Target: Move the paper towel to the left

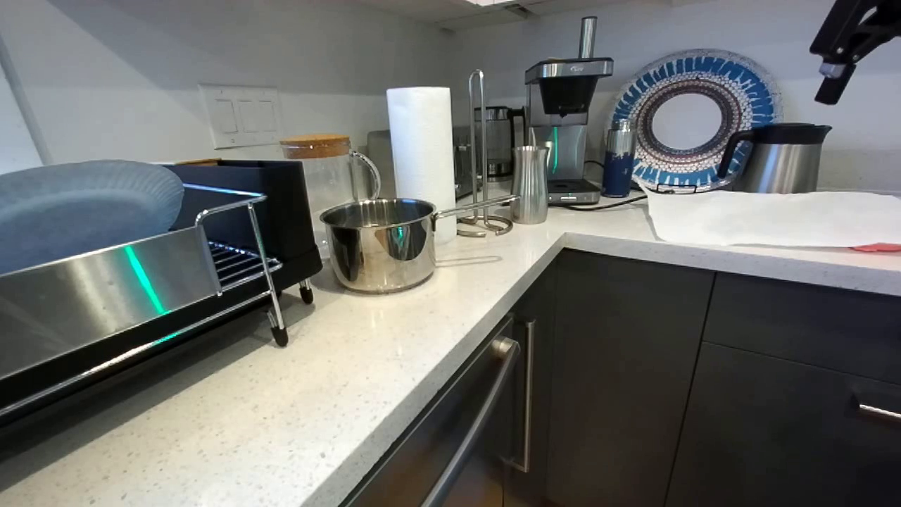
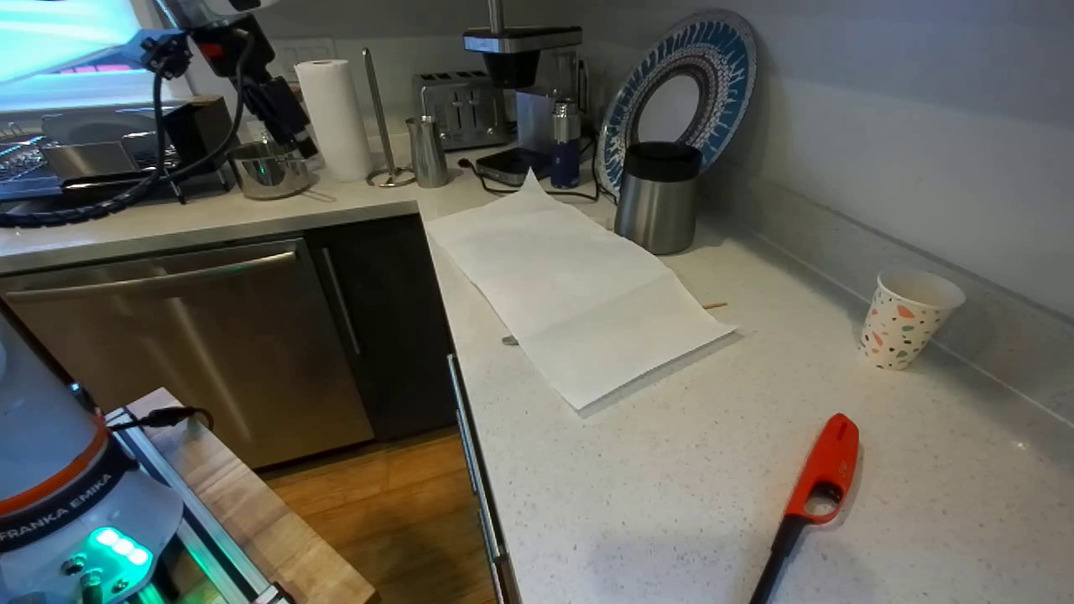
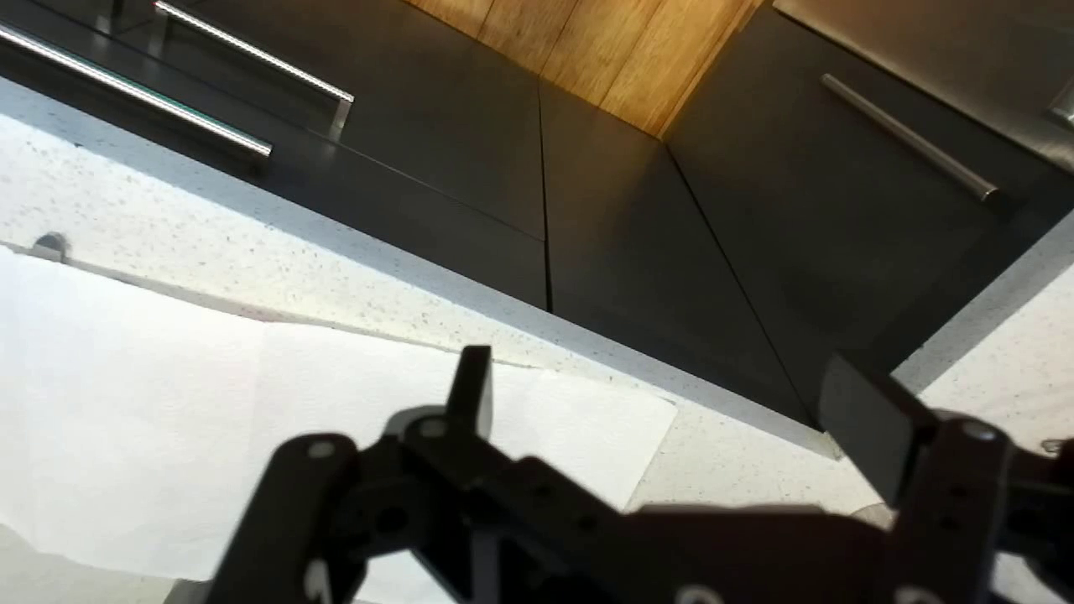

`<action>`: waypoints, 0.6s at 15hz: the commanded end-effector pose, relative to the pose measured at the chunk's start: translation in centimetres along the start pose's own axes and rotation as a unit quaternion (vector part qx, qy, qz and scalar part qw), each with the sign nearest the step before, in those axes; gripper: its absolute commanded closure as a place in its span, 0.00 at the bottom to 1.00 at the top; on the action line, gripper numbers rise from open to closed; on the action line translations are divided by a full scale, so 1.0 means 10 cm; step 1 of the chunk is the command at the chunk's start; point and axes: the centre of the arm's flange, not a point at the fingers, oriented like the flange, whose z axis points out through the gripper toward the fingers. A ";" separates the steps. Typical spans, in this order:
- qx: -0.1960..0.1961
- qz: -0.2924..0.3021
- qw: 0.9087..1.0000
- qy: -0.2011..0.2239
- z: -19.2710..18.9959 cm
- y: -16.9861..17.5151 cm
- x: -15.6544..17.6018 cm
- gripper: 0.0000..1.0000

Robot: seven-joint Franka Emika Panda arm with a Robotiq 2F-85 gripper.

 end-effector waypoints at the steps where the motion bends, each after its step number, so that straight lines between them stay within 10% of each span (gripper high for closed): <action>1: 0.000 0.000 1.000 0.000 0.00 0.00 0.00 0.00; 9: 0.016 0.000 1.000 0.005 0.15 0.05 0.23 0.00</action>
